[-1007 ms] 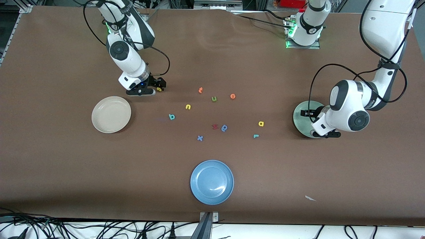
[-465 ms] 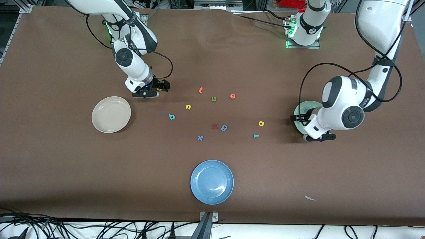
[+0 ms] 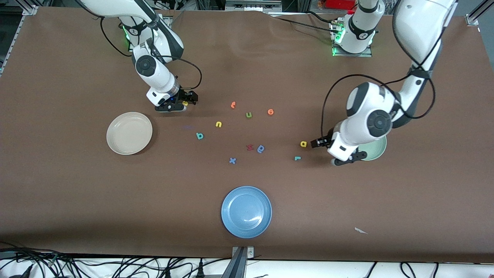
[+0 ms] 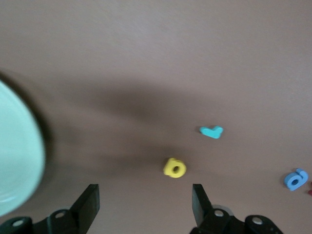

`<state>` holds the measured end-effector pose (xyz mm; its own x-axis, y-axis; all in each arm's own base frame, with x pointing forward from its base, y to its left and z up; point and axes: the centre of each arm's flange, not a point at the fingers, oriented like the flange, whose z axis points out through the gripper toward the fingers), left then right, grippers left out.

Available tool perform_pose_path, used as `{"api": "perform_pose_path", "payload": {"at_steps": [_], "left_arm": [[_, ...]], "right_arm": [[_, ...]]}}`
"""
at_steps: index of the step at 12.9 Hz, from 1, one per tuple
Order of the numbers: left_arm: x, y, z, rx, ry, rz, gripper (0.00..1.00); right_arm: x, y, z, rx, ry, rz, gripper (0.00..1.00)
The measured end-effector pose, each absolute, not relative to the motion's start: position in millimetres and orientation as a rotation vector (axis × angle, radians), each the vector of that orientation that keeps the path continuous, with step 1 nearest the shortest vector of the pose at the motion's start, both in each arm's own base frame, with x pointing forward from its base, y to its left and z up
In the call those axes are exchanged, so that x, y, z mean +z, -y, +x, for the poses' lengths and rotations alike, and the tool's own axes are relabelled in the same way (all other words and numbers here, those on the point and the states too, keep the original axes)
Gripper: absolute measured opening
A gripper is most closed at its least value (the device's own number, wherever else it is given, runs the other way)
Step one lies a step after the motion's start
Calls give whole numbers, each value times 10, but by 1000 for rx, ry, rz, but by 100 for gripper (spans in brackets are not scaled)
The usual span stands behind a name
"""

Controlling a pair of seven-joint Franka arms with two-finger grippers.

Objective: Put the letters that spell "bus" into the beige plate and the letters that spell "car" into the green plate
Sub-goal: 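Grasp the yellow o with the left gripper while the right grasps s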

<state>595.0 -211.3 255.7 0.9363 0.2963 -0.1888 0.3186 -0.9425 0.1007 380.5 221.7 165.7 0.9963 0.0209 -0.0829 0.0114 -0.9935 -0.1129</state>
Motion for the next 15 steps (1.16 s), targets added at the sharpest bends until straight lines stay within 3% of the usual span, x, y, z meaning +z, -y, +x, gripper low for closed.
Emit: {"api": "perform_pose_path", "payload": {"at_steps": [6, 9, 15], "left_arm": [[1894, 2458, 5810, -199, -558, 3016, 85], [1853, 2487, 5790, -206, -559, 3017, 85], [1708, 2632, 5685, -245, -557, 3025, 75]], "right_arm": [[1666, -2442, 3666, 129, 119, -3027, 88], [1673, -2441, 3669, 124, 128, -3028, 81], [1669, -2412, 3684, 105, 195, -3043, 81]]}}
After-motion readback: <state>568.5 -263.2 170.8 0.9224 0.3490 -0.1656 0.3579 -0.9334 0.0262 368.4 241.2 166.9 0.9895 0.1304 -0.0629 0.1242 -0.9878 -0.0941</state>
